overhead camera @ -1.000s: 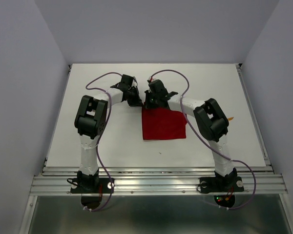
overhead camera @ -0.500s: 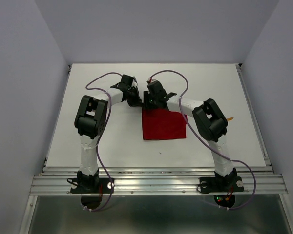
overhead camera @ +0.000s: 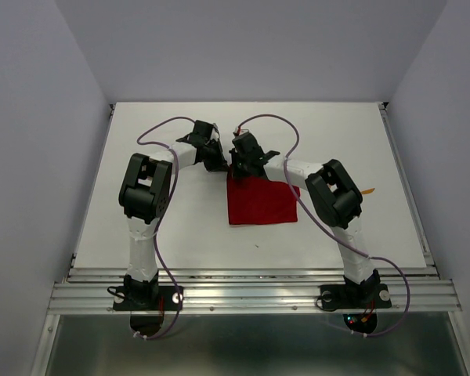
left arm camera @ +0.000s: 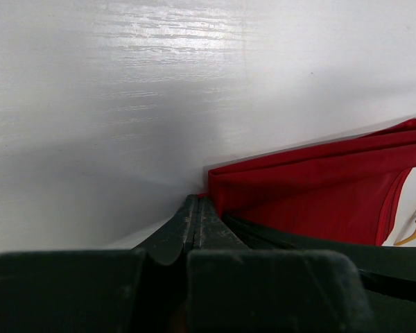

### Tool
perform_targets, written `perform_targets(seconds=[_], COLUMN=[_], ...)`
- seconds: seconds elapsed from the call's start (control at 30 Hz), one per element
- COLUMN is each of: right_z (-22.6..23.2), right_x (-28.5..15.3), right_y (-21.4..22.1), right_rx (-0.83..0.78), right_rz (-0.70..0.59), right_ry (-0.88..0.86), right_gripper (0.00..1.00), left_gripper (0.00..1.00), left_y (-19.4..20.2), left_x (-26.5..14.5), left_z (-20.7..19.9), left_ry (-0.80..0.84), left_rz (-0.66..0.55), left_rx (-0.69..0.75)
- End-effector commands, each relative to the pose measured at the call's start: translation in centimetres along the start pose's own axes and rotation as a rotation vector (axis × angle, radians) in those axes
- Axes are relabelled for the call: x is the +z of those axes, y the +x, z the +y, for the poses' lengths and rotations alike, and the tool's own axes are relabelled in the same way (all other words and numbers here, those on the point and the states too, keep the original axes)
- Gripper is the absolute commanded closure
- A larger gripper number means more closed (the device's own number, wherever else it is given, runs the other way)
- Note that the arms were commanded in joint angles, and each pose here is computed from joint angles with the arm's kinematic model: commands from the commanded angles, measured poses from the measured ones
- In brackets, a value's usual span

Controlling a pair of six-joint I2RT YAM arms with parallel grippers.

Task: Fold the napkin into a case and place the utensils inside
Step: Smooth out the lower triangle-folded napkin at the center of the board.

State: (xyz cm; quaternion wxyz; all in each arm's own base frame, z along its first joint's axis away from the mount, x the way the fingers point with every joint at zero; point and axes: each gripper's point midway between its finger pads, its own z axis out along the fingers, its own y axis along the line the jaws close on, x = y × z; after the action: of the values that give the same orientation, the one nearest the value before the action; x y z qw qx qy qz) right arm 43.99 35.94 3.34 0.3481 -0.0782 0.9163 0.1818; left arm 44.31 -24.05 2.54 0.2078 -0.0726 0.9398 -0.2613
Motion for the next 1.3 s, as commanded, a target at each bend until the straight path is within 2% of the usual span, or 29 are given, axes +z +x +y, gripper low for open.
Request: perform_targets(seconds=[0.0,0.53,0.87,1.2,1.23,1.27], right_z=[1.0,3.8,5.4,4.9,4.9,5.0], right_x=[-1.5,-3.9,-2.2,-1.1,-1.2,-1.5], right_y=[-1.7,-4.3,-1.7,-0.9,-1.0,-1.4], right_rx=[-0.012,-0.005,-0.001,-0.002,0.000,0.001], right_rz=[-0.047,-0.123,-0.049,-0.035,-0.038,-0.047], right_ry=[-0.010,-0.117,-0.181,-0.162,-0.160,-0.161], right_gripper=[0.99,0.99,0.99,0.99,0.99,0.91], left_gripper=[1.00,1.00,1.00,1.00,1.00,1.00], left_y=[1.4,1.5,1.2,1.0,1.0,0.9], left_x=[-0.9,-0.8,-1.1,-1.4,-1.5,-1.7], left_z=[1.0,1.4,1.2,1.3,1.4,1.6], left_ry=[-0.040,-0.046,-0.042,-0.053,-0.062,-0.077], left_rz=[0.042,0.046,0.038,0.027,0.027,0.019], left_rx=[0.001,-0.003,0.001,-0.002,-0.005,-0.005])
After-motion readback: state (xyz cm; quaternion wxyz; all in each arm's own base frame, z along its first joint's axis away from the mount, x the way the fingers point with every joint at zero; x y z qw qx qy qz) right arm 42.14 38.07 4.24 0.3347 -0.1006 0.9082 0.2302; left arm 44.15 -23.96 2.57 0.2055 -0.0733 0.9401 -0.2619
